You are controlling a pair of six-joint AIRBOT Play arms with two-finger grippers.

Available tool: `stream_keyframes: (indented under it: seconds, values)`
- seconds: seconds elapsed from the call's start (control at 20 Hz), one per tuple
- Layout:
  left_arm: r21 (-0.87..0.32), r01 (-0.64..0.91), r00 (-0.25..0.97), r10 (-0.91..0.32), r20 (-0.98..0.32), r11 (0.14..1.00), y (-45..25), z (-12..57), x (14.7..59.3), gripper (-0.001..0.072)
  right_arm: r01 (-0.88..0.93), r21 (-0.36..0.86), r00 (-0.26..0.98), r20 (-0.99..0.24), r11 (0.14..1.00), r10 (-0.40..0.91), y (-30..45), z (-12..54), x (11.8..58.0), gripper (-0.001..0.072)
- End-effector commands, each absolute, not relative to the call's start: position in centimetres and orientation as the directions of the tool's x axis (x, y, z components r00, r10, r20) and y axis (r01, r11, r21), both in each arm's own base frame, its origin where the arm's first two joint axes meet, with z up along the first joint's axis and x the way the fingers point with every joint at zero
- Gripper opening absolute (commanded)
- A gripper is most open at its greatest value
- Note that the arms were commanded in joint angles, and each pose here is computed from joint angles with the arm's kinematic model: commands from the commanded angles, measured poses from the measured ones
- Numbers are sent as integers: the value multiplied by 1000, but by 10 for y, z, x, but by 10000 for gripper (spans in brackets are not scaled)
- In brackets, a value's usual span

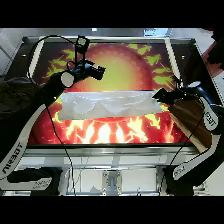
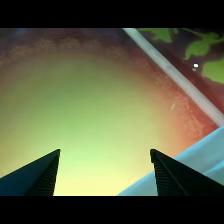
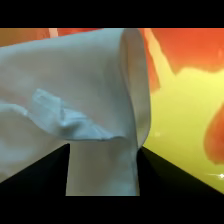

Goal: Fold the shirts.

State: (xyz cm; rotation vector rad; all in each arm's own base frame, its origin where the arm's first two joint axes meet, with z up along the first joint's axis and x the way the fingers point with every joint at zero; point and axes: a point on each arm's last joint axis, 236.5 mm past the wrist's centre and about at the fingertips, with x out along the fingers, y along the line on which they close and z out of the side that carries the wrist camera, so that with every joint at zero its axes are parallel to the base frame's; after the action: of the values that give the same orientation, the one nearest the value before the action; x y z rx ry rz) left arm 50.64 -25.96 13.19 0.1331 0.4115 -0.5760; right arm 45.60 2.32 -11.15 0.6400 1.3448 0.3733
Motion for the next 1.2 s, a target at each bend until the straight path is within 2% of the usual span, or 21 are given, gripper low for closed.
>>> stream_keyframes:
  seconds: [0.0, 0.05, 0.1, 0.15, 0.2, 0.3, 0.35, 0.5, 0.6, 0.75, 0.9, 1.15]
  values:
    - [-18, 573, 718, -512, -471, 819, -266, 110, 500, 640, 56, 629, 123, -775, 775, 620, 47, -119, 443, 488]
    - [-25, 579, 702, -514, -493, 815, -267, 101, 499, 640, 47, 644, 118, -762, 763, 636, 54, -115, 443, 410]
    - [-34, 587, 680, -515, -522, 809, -269, 89, 496, 638, 40, 673, 121, -737, 739, 665, 62, -108, 444, 281]
    - [-45, 595, 655, -516, -552, 802, -270, 77, 493, 564, -5, 699, 122, -709, 715, 695, 68, -98, 446, 107]
    - [-60, 604, 625, -518, -584, 795, -272, 65, 488, 429, -48, 726, 121, -678, 686, 725, 75, -83, 448, 37]
    - [-101, 613, 574, -530, -624, 784, -276, 48, 480, 134, -97, 757, 129, -634, 646, 763, 83, -52, 455, 37]
    - [-133, 608, 561, -542, -625, 783, -279, 45, 478, 33, -129, 762, 134, -621, 634, 773, 85, -33, 458, 36]
    - [-248, 575, 538, -588, -604, 780, -292, 45, 474, 14, -209, 767, 163, -585, 607, 795, 98, 28, 465, 36]
    - [-350, 498, 496, -591, -636, 794, -296, 23, 470, 14, -258, 751, 197, -575, 608, 794, 110, 62, 472, 36]
    - [-452, 386, 342, -579, -740, 804, -300, -40, 447, 14, -340, 726, 201, -565, 598, 800, 147, 100, 475, 36]
    - [-476, 327, 252, -561, -788, 816, -300, -81, 434, 14, -403, 708, 189, -556, 580, 810, 193, 120, 474, 36]
    - [-472, 311, 288, -555, -780, 825, -296, -84, 445, 15, -467, 693, 147, -551, 549, 821, 261, 126, 458, 35]
